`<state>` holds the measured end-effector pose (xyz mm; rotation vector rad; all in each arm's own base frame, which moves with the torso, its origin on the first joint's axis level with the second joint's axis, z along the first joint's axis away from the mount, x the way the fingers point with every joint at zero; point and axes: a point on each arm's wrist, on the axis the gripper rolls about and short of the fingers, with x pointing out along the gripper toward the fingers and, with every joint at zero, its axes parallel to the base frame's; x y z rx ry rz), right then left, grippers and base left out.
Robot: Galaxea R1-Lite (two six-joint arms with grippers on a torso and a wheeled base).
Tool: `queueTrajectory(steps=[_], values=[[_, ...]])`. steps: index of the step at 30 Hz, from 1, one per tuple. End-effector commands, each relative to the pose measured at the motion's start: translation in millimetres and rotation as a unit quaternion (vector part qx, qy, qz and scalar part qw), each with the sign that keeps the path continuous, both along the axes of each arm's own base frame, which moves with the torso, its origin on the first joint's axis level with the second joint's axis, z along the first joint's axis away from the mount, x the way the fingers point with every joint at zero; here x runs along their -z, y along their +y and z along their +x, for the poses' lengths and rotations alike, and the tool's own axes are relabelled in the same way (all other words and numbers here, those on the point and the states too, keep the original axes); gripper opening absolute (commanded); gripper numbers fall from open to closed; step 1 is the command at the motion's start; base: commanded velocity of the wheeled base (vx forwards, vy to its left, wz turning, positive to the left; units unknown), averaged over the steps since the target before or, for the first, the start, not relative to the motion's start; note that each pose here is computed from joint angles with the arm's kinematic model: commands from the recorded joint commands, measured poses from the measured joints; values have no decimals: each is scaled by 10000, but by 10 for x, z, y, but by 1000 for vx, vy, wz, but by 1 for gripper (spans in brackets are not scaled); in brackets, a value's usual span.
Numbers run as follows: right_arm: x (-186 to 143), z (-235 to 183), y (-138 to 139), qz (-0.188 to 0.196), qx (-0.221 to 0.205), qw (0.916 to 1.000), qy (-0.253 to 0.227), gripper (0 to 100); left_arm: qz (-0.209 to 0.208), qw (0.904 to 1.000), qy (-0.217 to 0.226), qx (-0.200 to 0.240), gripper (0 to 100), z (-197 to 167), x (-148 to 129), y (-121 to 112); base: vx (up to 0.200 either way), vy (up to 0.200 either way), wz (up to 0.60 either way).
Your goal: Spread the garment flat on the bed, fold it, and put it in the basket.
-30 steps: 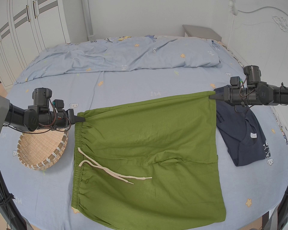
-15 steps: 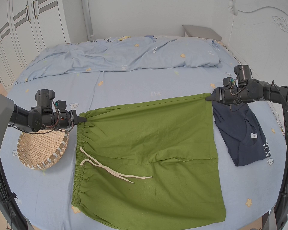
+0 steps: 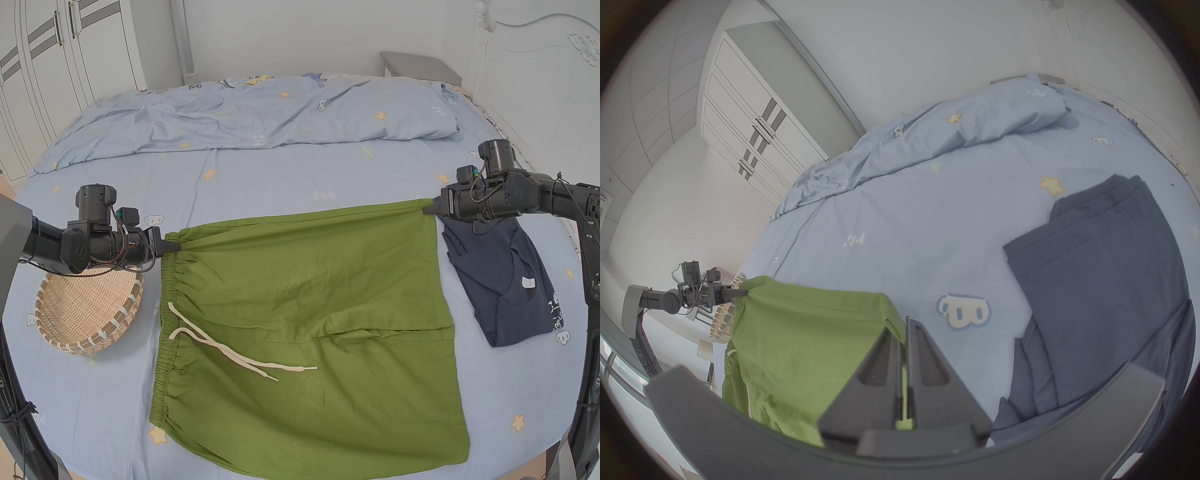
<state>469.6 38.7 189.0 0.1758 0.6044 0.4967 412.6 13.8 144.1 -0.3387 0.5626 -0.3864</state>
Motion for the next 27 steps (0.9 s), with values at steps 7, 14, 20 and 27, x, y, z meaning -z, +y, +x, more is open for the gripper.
queueTrajectory(steps=[7,14,20,27], values=[[247,85,59,-30,-42,9996,283,0,38,10000,15,-80,100,60,35,-6,0,0,0],[296,101,91,-18,-71,9994,329,100,23,10000,-44,-60,100,76,1,-31,0,0,0],[218,74,67,18,-35,9996,280,100,19,10000,-87,-17,100,35,-53,-71,0,0,0],[-456,-460,-55,86,9,9999,105,100,-219,9987,-438,103,100,-415,-570,-272,0,0,0]])
